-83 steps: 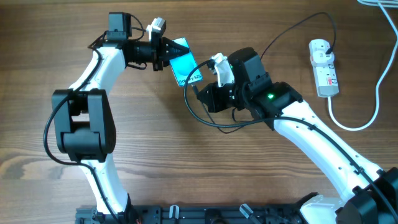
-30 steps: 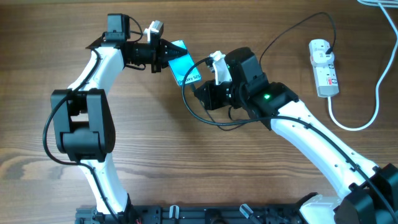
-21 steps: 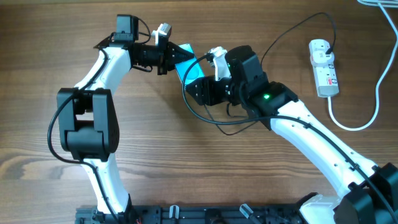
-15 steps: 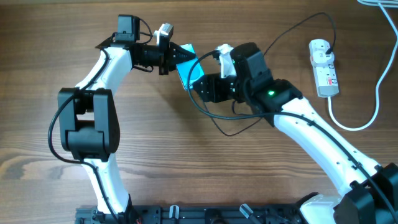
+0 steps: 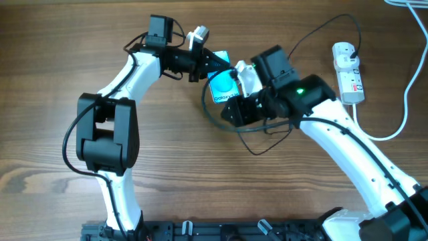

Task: Plug charger to phone and switch on socket
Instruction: 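Push the plug up into the phone port, bringing both grippers together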

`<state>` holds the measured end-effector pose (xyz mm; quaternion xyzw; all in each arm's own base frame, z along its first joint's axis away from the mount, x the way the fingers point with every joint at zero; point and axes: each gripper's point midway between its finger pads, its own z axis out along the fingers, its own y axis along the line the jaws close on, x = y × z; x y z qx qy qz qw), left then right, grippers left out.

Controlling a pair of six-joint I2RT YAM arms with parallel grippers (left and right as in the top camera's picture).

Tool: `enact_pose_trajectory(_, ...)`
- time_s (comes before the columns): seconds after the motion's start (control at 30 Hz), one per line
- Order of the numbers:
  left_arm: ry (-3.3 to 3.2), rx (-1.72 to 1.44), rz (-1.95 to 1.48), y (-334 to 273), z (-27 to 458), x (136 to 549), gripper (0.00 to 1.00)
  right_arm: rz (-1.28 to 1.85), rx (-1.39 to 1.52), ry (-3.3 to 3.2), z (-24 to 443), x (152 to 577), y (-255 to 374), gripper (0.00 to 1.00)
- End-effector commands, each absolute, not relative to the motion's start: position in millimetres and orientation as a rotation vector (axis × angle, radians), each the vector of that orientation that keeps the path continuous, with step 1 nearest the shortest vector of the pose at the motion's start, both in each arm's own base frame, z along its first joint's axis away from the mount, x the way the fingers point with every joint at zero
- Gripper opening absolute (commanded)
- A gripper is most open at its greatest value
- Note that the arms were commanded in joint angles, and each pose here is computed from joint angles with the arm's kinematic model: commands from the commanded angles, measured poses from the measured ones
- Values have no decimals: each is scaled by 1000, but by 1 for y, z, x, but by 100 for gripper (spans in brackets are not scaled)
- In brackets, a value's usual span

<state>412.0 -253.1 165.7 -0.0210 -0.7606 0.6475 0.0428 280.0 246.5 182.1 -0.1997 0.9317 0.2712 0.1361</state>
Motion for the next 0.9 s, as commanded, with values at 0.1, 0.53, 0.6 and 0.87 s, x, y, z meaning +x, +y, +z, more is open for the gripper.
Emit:
enact_pose_trajectory(0.1,-2326,41,1947,-247,169,418,4,569,-534,2719,168,292,243,45)
enact_pose_trajectory(0.53,-2332,23,1956,-247,169,418,4,560,-533,2704,167,297,245,4)
enact_pose_trajectory(0.6,-2321,10,1965,-248,171,417,4,562,-511,2685,169,302,247,5)
enact_pose_trajectory(0.87,-2293,-48,1969,-259,173,408,4,585,-467,2664,173,308,251,4)
